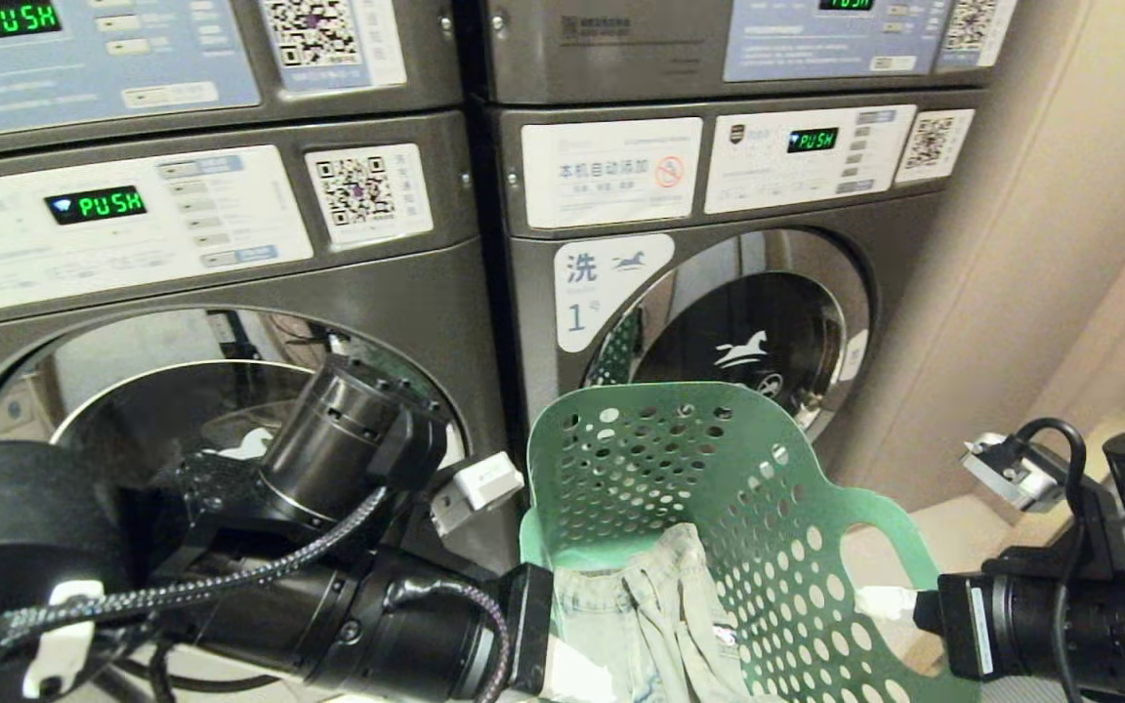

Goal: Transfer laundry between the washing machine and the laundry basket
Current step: Pick up the clothes basket and put it beside the washing machine

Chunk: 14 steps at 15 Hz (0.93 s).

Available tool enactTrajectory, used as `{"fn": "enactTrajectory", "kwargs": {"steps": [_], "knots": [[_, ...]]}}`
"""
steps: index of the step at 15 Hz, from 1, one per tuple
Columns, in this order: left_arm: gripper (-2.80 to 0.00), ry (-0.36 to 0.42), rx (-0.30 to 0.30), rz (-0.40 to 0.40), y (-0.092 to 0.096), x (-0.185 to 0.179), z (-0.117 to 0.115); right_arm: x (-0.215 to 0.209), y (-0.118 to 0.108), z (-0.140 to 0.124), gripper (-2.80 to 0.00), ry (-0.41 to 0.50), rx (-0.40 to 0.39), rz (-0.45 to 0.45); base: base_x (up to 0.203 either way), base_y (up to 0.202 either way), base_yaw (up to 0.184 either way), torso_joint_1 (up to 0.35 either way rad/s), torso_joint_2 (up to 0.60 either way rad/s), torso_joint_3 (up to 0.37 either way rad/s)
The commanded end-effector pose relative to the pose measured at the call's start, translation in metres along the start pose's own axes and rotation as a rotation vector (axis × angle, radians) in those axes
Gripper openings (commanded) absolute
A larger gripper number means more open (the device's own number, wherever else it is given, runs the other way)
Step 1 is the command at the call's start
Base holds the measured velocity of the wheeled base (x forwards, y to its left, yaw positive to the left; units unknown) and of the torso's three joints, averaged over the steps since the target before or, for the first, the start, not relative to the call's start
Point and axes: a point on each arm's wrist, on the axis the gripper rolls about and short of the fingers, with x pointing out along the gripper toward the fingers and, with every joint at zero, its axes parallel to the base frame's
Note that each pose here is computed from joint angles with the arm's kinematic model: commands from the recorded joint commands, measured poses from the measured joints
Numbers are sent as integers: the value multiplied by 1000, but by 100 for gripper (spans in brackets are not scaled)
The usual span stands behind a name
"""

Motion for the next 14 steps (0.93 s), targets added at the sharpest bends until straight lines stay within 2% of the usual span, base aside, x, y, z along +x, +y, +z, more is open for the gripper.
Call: {"fn": "enactTrajectory", "kwargs": {"steps": [1, 9, 14], "knots": [[-280, 5, -6, 1, 1, -1, -2, 0, 0, 0, -280, -1, 2, 2, 0, -11, 176, 2, 2, 5], [-280, 10, -11, 6, 3, 1, -3, -3, -1, -4, -280, -3, -17, -2, -1, -9, 168, 3, -1, 2], [-280, 12, -12, 8, 4, 1, -3, -5, -4, -11, -280, 9, -16, -7, 0, 0, 17, 1, 1, 0]]}}
